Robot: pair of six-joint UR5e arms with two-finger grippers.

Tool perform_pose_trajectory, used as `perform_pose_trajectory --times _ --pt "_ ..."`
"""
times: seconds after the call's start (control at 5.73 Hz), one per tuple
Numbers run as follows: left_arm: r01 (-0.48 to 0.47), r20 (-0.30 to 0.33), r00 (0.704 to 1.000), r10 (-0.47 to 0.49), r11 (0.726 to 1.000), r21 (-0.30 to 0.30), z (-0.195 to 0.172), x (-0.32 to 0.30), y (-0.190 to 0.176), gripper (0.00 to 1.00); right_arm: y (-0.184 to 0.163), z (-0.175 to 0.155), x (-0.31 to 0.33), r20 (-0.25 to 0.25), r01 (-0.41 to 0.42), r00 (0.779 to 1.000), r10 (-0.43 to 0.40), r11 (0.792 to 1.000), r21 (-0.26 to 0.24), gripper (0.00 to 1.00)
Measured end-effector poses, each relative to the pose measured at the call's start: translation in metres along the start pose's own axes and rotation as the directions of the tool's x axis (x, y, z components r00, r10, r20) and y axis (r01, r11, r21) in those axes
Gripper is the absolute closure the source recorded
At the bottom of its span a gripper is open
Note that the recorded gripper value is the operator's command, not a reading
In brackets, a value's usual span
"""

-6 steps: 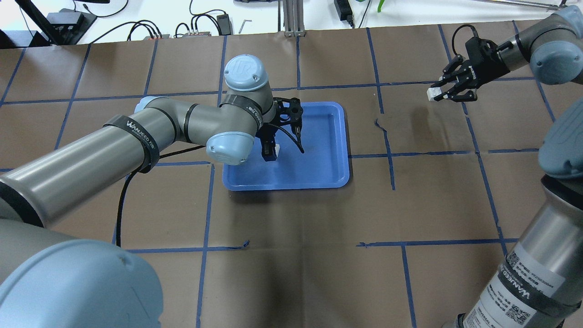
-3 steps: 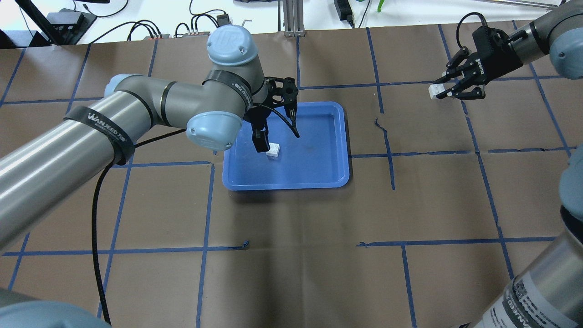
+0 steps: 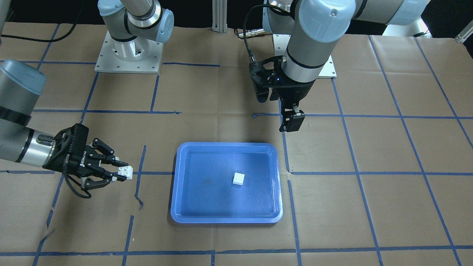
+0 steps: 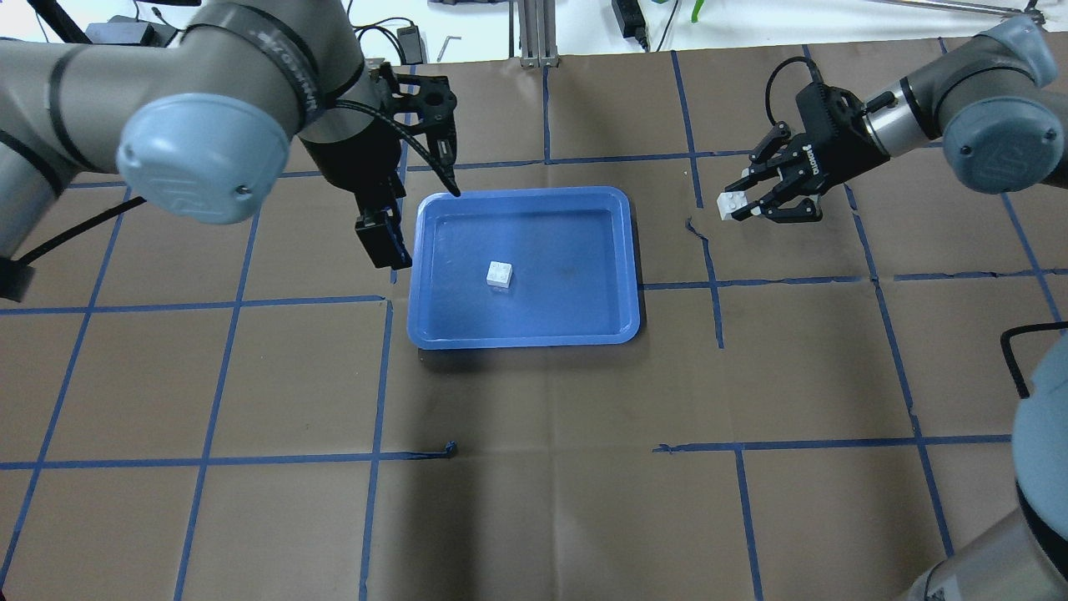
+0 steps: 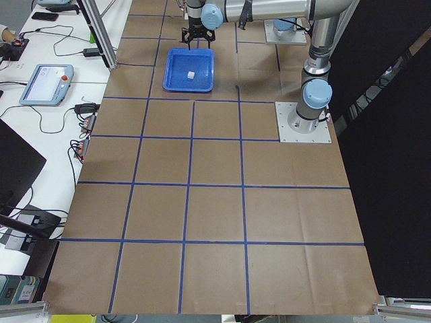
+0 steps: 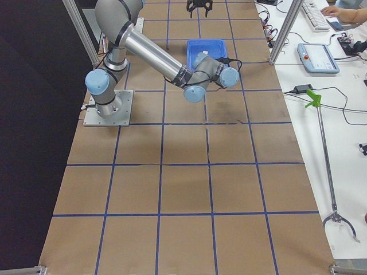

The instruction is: Assemble white blocks and place on blue tray

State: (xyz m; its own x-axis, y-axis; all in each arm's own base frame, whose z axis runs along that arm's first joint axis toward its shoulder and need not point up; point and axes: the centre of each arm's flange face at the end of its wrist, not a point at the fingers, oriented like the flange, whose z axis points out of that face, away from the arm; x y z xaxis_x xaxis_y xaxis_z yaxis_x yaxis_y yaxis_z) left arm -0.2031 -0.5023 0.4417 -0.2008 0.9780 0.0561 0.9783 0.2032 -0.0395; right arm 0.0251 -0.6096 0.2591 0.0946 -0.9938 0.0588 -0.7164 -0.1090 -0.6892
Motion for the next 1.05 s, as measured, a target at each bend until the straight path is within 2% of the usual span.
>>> perform_pose_trajectory --times 0.17,0.35,0.52,0.7,0.87,1.05 --pt "0.095 0.019 0.995 -0.095 0.995 0.002 -0.022 0.011 0.014 0.01 -0.032 0.028 0.007 -0.004 -0.012 1.000 0.012 1.000 -0.004 0.73" --pt "0.260 0.049 0.964 -0.260 0.966 -0.001 -0.036 0.020 0.023 0.01 -0.064 0.057 0.010 -0.019 -0.023 1.000 0.023 1.000 -0.011 0.73" --pt "0.478 0.075 0.875 -0.478 0.878 0.012 -0.045 0.027 0.030 0.01 -0.091 0.092 0.010 -0.048 -0.050 0.998 0.049 0.999 -0.011 0.72" --pt "0.703 0.086 0.705 -0.704 0.710 0.052 -0.055 0.031 0.034 0.01 -0.106 0.125 0.012 -0.088 -0.097 0.991 0.097 0.995 -0.002 0.72" --pt "0.850 0.079 0.513 -0.855 0.519 0.093 -0.066 0.035 0.036 0.01 -0.115 0.159 0.013 -0.130 -0.151 0.980 0.151 0.988 0.010 0.72" --pt "0.918 0.067 0.373 -0.925 0.379 0.115 -0.072 0.040 0.038 0.01 -0.115 0.190 0.009 -0.150 -0.183 0.972 0.183 0.983 0.016 0.72"
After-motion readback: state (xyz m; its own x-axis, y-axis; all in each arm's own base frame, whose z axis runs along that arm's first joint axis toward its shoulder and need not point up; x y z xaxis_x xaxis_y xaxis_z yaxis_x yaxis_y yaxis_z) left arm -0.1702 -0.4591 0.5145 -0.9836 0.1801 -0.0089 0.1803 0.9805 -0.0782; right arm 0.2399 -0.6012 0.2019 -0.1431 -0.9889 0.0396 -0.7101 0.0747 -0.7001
